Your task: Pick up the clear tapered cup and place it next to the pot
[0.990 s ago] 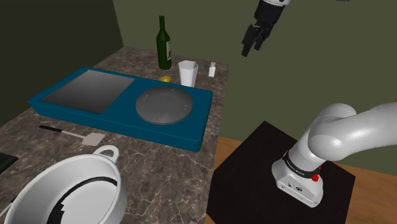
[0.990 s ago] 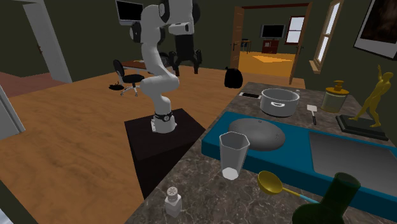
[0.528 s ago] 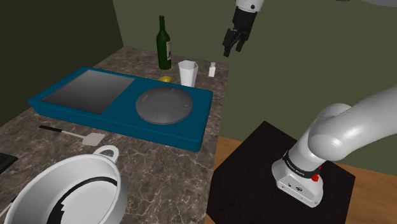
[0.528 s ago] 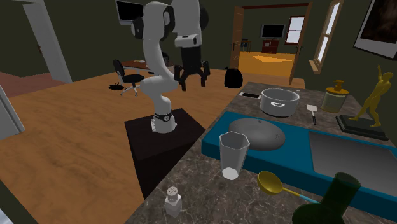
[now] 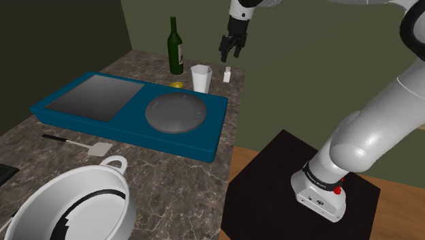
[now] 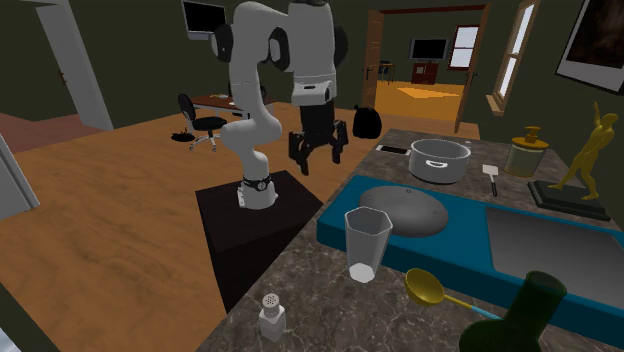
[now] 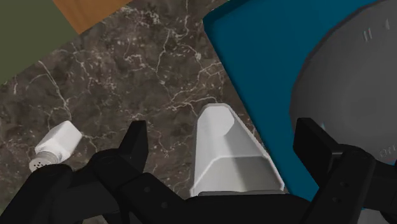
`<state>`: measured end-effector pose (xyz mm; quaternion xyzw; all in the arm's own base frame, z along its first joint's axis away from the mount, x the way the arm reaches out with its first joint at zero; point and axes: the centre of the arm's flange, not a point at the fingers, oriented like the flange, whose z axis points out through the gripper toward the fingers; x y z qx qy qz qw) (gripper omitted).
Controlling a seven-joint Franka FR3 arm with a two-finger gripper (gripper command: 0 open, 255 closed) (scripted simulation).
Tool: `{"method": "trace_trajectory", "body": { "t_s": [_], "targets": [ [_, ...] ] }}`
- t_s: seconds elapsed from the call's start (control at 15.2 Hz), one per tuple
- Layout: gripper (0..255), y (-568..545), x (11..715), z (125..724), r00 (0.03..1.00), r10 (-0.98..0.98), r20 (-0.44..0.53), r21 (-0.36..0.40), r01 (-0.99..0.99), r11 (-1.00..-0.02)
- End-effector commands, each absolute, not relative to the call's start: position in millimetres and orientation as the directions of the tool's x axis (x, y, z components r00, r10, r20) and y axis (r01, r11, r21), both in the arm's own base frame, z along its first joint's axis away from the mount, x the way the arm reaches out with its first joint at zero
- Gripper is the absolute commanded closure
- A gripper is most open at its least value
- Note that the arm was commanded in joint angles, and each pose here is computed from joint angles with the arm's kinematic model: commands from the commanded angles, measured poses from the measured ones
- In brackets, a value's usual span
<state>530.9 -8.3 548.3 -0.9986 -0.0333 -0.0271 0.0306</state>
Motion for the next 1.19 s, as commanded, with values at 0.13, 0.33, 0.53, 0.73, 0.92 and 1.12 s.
{"method": "trace_trajectory", "body": {
  "t_s": [0.13,0.33,0.53,0.73,0.92,1.12],
  "targets": [
    [0,-13,581,519,0.997,0.074,0.036,-0.077,0.076,-0.994],
    [0,-16,618,500,0.997,0.080,0.021,-0.091,0.082,-0.992],
    [0,-19,655,479,0.996,0.087,0.007,-0.105,0.088,-0.991],
    [0,-19,676,462,0.996,0.092,-0.002,-0.113,0.091,-0.989],
    [0,-17,676,446,0.996,0.092,-0.002,-0.113,0.091,-0.989],
    [0,-16,676,430,0.996,0.092,-0.002,-0.113,0.091,-0.989]
  ]
}}
